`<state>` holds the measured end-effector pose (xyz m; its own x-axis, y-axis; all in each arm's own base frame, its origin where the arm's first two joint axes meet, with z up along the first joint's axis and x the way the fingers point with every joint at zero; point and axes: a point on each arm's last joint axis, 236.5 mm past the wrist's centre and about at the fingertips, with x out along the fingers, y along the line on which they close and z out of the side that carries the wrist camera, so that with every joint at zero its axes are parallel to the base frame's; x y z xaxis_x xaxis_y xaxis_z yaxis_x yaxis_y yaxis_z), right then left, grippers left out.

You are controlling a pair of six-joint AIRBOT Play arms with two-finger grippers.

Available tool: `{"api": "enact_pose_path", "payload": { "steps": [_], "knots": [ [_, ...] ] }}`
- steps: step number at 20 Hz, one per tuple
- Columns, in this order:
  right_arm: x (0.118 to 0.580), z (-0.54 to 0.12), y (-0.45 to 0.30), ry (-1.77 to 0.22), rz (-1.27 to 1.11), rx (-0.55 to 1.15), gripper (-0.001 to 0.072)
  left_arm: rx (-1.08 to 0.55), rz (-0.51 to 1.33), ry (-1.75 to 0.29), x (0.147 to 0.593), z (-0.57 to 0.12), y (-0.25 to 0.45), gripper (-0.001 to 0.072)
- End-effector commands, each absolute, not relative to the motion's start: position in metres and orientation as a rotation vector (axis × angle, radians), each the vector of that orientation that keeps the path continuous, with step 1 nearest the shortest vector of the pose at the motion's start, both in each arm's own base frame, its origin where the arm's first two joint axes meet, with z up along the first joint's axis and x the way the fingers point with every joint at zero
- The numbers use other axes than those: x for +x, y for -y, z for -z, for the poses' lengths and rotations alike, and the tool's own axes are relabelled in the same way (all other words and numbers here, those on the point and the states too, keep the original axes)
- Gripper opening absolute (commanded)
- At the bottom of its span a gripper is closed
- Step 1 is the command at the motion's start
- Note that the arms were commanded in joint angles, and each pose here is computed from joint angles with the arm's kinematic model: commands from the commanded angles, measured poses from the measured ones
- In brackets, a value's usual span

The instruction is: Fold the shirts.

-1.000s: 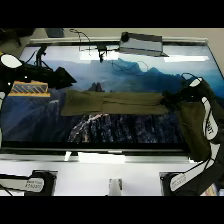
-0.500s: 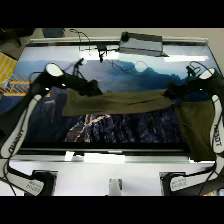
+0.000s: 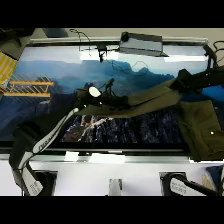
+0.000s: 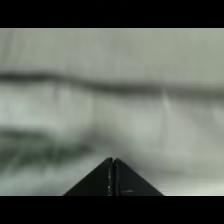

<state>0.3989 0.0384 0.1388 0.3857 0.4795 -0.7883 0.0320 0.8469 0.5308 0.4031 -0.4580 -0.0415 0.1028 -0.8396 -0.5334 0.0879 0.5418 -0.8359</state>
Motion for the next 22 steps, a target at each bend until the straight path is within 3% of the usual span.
{"api": "enact_pose_path", "payload": {
  "steps": [1,6,11,16,22],
  "knots": [
    [0.369,-0.171,-0.048,-1.129,-0.335,0.483,0.0025,-0.97,0.754,-1.295,0.395,0.048,0.503,0.0034],
    [0.364,-0.191,-0.062,-1.084,-0.375,0.526,0.0025,-0.914,0.948,-1.296,0.373,0.041,0.511,0.0032],
    [0.39,-0.202,-0.118,-0.988,-0.474,0.502,0.0025,-0.653,1.111,-1.182,0.389,-0.043,0.433,0.003],
    [0.42,-0.173,-0.211,-1.003,-0.585,0.556,0.0026,-0.51,1.035,-0.799,0.424,-0.199,0.32,0.0032],
    [0.443,-0.093,-0.334,-1.098,-0.661,0.731,0.0026,-0.459,0.902,-0.49,0.395,-0.332,0.205,0.0033]
  ]
}}
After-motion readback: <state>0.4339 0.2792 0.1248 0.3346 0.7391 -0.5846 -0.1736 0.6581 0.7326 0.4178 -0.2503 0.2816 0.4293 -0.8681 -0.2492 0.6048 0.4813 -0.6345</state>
